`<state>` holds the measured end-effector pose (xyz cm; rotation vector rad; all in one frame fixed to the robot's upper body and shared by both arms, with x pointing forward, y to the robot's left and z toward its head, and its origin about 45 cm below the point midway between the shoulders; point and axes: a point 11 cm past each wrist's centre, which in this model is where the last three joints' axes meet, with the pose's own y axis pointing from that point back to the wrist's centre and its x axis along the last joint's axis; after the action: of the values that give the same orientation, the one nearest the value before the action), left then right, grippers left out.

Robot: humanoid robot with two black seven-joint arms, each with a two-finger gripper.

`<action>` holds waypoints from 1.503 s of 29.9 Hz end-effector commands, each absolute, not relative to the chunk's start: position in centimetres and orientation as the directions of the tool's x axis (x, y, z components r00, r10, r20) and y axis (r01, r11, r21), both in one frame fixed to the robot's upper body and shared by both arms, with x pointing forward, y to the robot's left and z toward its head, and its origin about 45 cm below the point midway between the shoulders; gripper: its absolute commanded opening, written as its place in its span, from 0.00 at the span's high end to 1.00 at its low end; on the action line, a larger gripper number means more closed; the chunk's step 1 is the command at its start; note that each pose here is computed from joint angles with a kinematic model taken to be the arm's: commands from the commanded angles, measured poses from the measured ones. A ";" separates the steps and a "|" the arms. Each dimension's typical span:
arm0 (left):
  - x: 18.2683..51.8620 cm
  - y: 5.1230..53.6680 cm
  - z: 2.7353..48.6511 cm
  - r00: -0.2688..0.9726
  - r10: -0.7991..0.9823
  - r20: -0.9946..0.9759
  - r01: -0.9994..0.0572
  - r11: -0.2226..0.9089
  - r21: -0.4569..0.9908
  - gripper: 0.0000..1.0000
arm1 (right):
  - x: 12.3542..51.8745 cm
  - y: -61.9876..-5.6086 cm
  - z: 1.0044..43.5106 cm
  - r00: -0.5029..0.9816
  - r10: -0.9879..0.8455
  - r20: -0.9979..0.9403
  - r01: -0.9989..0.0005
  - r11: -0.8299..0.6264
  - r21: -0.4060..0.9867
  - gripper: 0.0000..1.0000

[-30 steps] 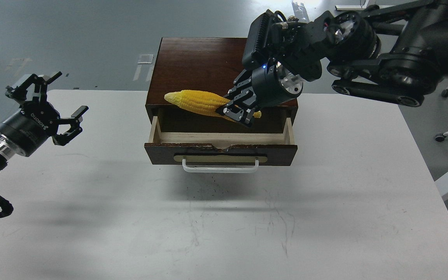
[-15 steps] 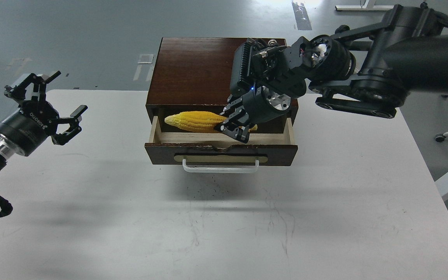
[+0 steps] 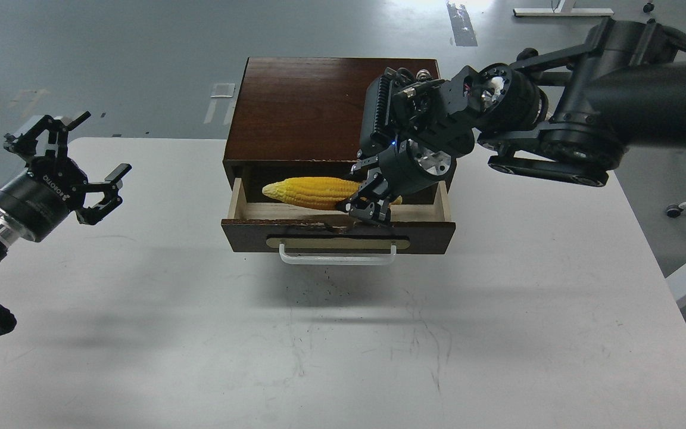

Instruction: Put corn in drawer with both arms

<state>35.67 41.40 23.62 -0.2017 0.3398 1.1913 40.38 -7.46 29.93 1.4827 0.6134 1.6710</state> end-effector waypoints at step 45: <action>35.4 40.4 22.8 0.341 0.854 -0.393 -0.926 0.378 0.019 0.01 | 45.9 -31.1 32.1 0.414 -0.838 0.356 -0.891 -0.453 -0.029 0.04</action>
<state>35.45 40.74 23.06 -0.2198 0.3596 1.1748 45.96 -27.31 35.23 2.5125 -1.2996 0.6920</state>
